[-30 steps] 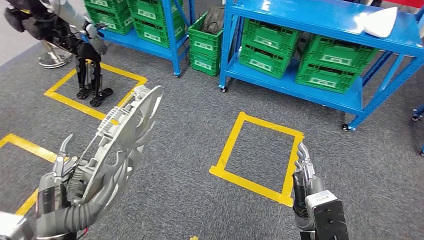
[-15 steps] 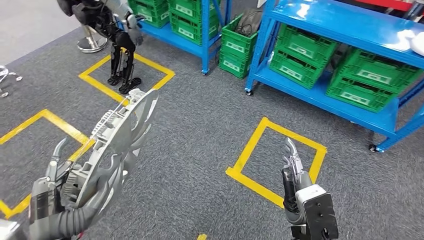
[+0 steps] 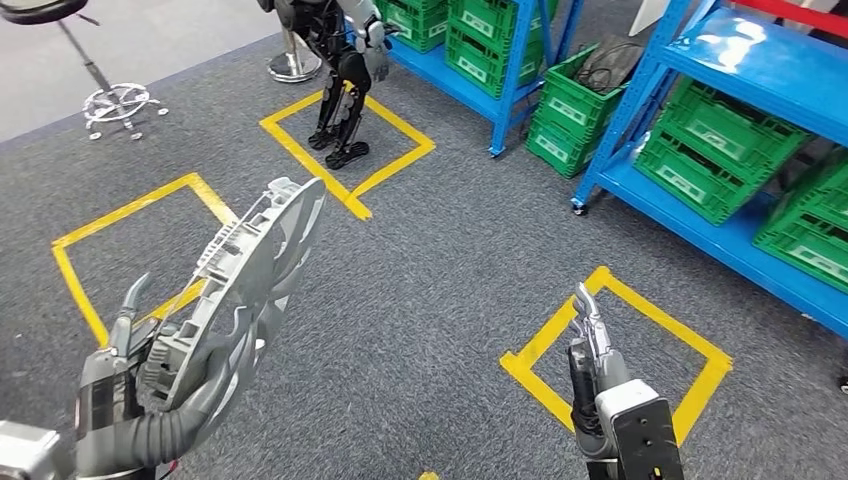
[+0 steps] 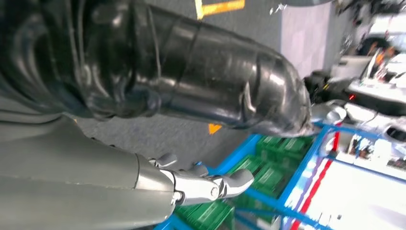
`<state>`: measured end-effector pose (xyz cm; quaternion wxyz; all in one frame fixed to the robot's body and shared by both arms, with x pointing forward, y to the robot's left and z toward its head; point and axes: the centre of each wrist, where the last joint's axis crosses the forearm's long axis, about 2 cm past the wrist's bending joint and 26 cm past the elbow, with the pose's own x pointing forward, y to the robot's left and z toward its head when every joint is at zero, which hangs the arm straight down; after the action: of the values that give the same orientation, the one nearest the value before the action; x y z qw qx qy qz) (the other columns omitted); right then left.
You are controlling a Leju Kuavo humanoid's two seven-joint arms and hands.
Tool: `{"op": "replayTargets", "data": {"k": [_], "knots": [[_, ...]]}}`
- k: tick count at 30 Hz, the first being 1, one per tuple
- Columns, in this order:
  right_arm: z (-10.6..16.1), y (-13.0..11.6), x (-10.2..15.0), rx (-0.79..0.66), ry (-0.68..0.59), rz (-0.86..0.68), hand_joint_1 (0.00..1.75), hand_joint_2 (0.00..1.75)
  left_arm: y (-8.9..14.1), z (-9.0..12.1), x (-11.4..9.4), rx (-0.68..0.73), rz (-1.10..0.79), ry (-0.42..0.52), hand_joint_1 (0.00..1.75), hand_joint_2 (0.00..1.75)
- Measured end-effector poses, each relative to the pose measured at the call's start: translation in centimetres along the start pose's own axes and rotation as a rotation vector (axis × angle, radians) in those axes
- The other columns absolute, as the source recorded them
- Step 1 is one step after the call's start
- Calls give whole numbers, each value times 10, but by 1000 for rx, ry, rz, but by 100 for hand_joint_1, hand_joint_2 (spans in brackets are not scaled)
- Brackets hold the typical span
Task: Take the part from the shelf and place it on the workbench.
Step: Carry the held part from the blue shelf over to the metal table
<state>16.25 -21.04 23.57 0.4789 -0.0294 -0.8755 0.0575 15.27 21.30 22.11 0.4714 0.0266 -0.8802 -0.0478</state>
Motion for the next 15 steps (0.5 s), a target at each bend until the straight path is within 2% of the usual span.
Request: {"op": "replayTargets", "data": {"k": [15], "knots": [[-7, 10, 1, 54, -12, -20, 0, 0, 1, 4, 2, -8, -30, 4, 175, 175]]}}
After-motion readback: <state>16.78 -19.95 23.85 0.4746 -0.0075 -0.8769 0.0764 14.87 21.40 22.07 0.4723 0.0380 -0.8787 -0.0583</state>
